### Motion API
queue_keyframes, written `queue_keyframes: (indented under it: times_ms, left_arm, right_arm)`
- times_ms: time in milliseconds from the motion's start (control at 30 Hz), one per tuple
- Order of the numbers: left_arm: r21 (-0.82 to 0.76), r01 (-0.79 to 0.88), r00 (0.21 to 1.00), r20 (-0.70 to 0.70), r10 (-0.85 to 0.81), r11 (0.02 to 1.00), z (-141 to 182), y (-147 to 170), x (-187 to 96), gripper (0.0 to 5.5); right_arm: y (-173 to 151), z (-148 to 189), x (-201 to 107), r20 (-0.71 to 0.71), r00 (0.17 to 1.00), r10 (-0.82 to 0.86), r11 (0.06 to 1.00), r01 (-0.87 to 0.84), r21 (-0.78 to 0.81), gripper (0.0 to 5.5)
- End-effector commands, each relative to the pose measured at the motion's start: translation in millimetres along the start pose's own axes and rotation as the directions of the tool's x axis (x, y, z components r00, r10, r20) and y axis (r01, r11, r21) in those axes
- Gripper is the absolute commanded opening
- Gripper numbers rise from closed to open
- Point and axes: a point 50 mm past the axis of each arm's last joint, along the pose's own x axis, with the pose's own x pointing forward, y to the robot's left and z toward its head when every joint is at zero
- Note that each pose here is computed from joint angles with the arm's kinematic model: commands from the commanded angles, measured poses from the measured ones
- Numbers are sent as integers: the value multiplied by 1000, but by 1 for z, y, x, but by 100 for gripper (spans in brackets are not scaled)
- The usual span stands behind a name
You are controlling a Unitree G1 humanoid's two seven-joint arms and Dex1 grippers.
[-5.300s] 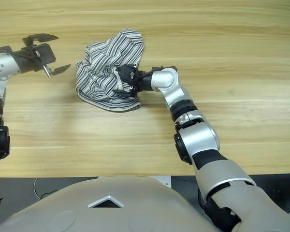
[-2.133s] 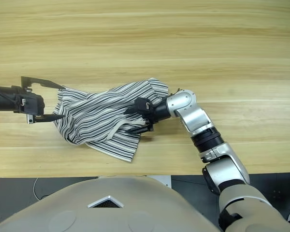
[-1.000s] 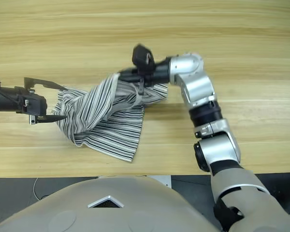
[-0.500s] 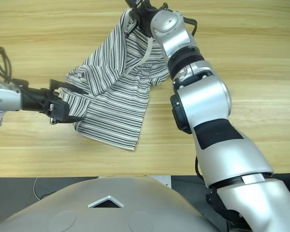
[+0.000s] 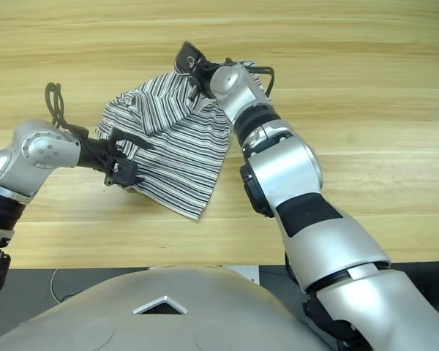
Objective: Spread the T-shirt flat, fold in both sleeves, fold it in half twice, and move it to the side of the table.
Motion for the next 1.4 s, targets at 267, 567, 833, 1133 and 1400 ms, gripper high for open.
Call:
queue_keyframes:
  times_ms: [267,567,833,1133,1400]
  left_arm:
    - [-1,126,975,185,-124,992,63,-9,-54,435]
    - [-126,-71,921,373,114,989,64,37,-63,435]
    - [-324,-116,947,248,203,939,-6,50,-23,435]
    - [-344,-129,954,213,211,930,-27,50,-15,435]
    - [-294,-264,912,234,337,919,-19,69,-46,435]
  right_arm:
    - [-55,-9,-23,-72,997,12,990,-22,-142,139]
    - [-22,-6,-31,179,841,511,858,-511,-48,139]
    - [24,-17,-49,426,587,688,639,-768,27,139]
    - [60,-38,-32,344,661,667,660,-738,139,139]
    - [52,-79,-80,271,536,799,526,-843,116,139]
